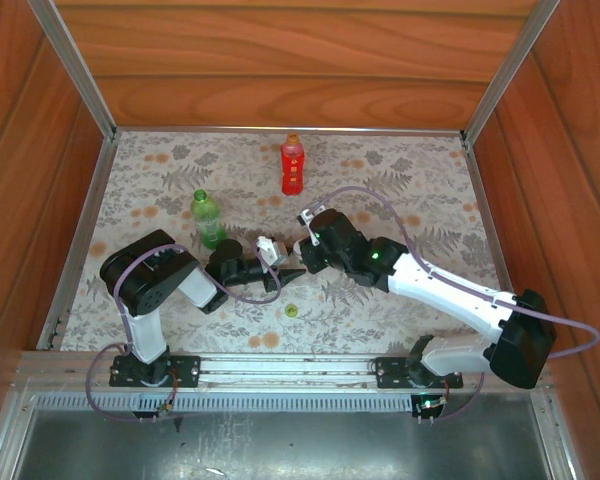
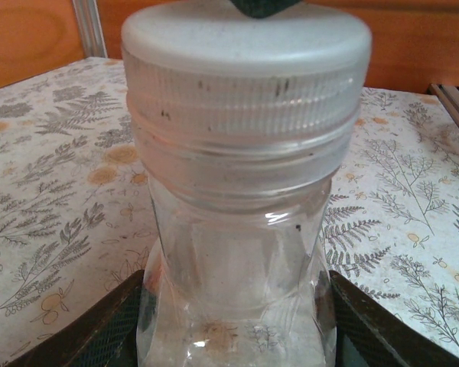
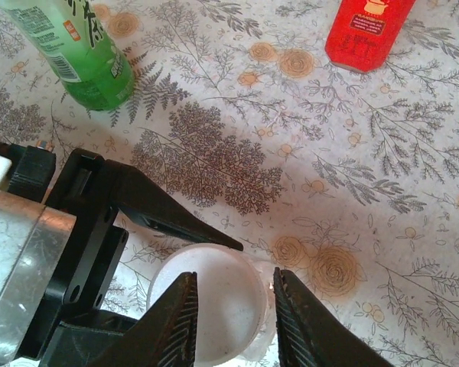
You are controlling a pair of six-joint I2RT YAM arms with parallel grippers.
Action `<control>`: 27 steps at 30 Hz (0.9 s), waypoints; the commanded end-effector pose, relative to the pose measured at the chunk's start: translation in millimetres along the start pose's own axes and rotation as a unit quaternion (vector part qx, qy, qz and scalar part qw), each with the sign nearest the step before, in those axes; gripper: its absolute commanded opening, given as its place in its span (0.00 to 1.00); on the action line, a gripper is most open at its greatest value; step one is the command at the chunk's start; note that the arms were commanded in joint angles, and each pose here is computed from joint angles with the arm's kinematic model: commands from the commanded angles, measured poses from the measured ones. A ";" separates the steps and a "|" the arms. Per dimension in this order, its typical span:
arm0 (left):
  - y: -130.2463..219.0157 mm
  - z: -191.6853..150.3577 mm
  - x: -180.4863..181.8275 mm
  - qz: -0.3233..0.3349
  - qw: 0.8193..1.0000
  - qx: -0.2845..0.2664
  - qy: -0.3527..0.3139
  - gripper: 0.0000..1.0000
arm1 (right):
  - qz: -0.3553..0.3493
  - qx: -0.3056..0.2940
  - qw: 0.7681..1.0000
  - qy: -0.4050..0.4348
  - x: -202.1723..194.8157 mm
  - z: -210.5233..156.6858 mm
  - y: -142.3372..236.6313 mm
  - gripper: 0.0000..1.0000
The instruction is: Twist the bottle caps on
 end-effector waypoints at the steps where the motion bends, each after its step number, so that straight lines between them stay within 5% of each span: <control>1: -2.5 -0.1 0.7 -0.008 1.000 -0.004 0.005 0.56 | -0.028 0.048 0.998 -0.014 -14.9 -25.4 -6.0 0.31; 27: -3.5 0.7 2.6 -0.007 1.000 -0.006 0.007 0.56 | -0.085 0.131 0.982 -0.103 -44.8 -99.6 -25.9 0.24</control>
Point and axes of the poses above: each hand's point on the last joint's axis, 136 mm out from that joint toward the fingers, its own y axis back along the fingers, its own x axis along the line the jaws close on, z = x × y, the point moved 7 cm from there along y, back along the fingers, and after that the axes turned 11 degrees about -y, right-handed, at the moved point
